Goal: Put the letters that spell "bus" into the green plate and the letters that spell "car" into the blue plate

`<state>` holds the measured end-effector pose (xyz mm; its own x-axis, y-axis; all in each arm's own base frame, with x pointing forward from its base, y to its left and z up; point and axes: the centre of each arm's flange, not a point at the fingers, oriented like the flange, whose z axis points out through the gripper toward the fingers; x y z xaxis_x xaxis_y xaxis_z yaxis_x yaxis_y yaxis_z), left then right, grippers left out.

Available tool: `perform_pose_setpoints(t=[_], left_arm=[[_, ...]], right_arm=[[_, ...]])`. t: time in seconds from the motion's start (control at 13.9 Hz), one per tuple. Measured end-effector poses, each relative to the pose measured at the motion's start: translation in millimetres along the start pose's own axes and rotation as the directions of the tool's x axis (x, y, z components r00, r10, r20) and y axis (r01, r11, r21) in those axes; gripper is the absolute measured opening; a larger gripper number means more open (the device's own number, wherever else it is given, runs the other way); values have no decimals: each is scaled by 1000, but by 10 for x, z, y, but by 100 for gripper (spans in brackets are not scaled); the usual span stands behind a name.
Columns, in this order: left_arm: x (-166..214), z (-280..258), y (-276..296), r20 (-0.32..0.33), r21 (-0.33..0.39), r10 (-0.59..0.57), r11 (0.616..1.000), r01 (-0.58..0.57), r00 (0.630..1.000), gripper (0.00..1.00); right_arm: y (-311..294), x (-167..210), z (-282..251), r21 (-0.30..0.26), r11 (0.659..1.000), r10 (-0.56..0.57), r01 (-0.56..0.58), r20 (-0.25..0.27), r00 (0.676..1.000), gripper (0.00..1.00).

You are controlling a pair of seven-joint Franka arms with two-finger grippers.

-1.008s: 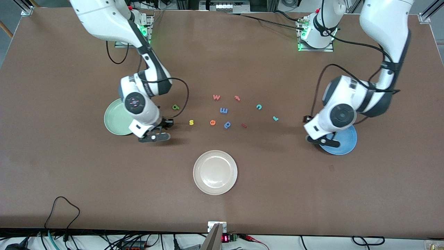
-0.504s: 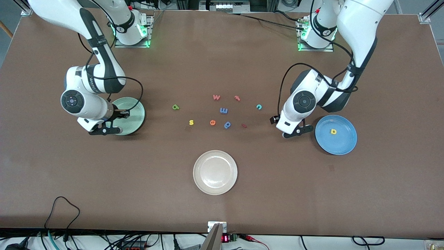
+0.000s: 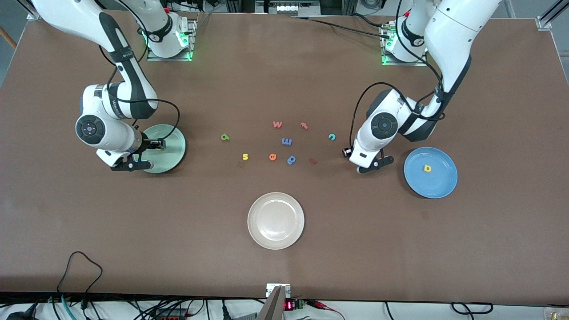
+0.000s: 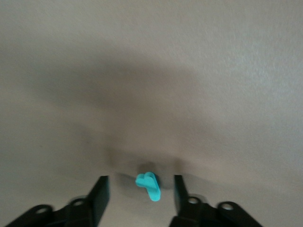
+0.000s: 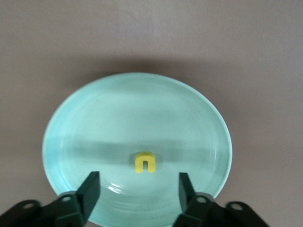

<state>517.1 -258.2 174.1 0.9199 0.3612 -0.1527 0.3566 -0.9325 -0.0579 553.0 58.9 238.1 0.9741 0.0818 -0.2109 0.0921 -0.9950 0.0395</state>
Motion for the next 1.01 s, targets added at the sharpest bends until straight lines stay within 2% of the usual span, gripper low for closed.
perform_pose_setpoints(t=[0.07, 0.14, 0.22, 0.36, 0.43, 0.5, 0.58, 0.65, 0.86, 0.94, 1.01], left_arm=[[-31, 39, 28, 3, 0, 0, 1000, 0, 1000, 46], [-42, 47, 44, 2, -3, -3, 1000, 3, 1000, 46], [-40, 40, 51, -1, -6, -3, 1000, 3, 1000, 40], [-43, 23, 72, -4, -13, -2, 1000, 2, 1000, 20], [-42, 23, 72, -4, -13, -2, 1000, 2, 1000, 20], [-39, 20, 70, -4, -12, -2, 1000, 2, 1000, 15], [-33, 16, 59, -2, -7, -4, 1000, 4, 1000, 12], [-21, -2, 41, 4, 4, -7, 1000, 7, 1000, 12], [88, -322, -7, 27, 77, -1, 997, -1, 1000, 11], [150, -505, -29, 41, 111, 13, 994, -17, 999, 11], [227, -688, -74, 55, 139, 27, 990, -35, 998, 11]], right_arm=[[-79, 27, -73, 2, 1000, -13, 13, -16, 1000, 89], [-221, 60, -178, 5, 1000, -30, 30, -39, 999, 98], [-389, 89, -292, 8, 999, -32, 33, -62, 998, 100], [-777, 111, -469, 10, 1000, -6, 7, -98, 995, 100], [-998, 105, -532, 11, 1000, 7, -5, -112, 994, 100], [-1220, 89, -587, 12, 1000, 16, -15, -125, 992, 94], [-1416, 70, -633, 14, 1000, 24, -22, -136, 990, 94], [-1593, 57, -674, 16, 999, 30, -28, -146, 989, 89], [-2037, 61, -682, 25, 997, 70, -67, -160, 985, 53], [-2178, 71, -643, 25, 997, 80, -77, -159, 984, 46], [-2322, 82, -598, 25, 996, 87, -84, -159, 984, 45]])
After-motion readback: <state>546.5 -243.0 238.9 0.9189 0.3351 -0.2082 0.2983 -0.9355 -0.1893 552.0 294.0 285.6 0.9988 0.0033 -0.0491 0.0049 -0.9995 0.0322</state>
